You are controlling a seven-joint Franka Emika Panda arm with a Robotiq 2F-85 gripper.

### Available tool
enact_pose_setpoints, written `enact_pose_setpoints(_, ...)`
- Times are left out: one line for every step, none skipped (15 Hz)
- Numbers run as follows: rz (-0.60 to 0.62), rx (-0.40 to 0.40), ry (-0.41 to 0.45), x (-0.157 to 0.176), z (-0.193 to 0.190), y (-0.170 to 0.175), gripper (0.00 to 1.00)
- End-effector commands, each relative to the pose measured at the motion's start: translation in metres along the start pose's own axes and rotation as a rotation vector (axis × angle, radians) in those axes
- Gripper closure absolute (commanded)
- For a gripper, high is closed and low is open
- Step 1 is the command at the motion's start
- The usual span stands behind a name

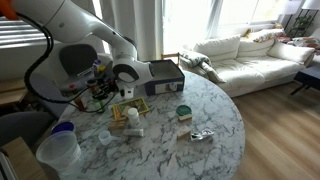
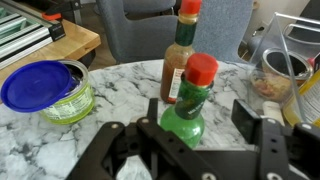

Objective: Set the two bottles upright on the table

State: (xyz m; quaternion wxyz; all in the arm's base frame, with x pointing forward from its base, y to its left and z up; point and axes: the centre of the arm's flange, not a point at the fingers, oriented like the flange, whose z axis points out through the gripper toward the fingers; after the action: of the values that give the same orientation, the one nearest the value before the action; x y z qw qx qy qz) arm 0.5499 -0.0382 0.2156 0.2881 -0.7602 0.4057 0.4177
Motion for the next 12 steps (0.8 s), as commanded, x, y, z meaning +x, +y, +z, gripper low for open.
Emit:
enact_pose_setpoints(-0.055, -0.025, 0.111, -0.018, -0.01, -0.009, 0.0)
enact_pose_setpoints(-0.09, -0.031, 0.154, -0.029, -0.016, -0.012, 0.0)
enact_pose_setpoints(-0.126, -0.039, 0.192, -0.037, -0.021, -0.016, 0.0)
enact_pose_setpoints(-0.163, -0.055, 0.225, -0.051, -0.027, -0.021, 0.0)
enact_pose_setpoints(-0.198, -0.081, 0.255, -0.064, -0.033, -0.025, 0.0)
enact_pose_setpoints(-0.236, -0.12, 0.274, -0.077, -0.036, -0.029, 0.0)
enact_pose_setpoints(-0.271, -0.151, 0.295, -0.092, -0.039, -0.033, 0.0)
enact_pose_setpoints(-0.309, -0.188, 0.313, -0.106, -0.039, -0.036, 0.0)
enact_pose_setpoints(-0.346, -0.22, 0.332, -0.118, -0.038, -0.038, 0.0)
enact_pose_setpoints(-0.395, -0.249, 0.34, -0.133, -0.033, -0.041, 0.0)
enact_pose_setpoints(-0.437, -0.278, 0.355, -0.145, -0.029, -0.044, 0.0)
enact_pose_setpoints(-0.482, -0.309, 0.367, -0.16, -0.023, -0.047, 0.0)
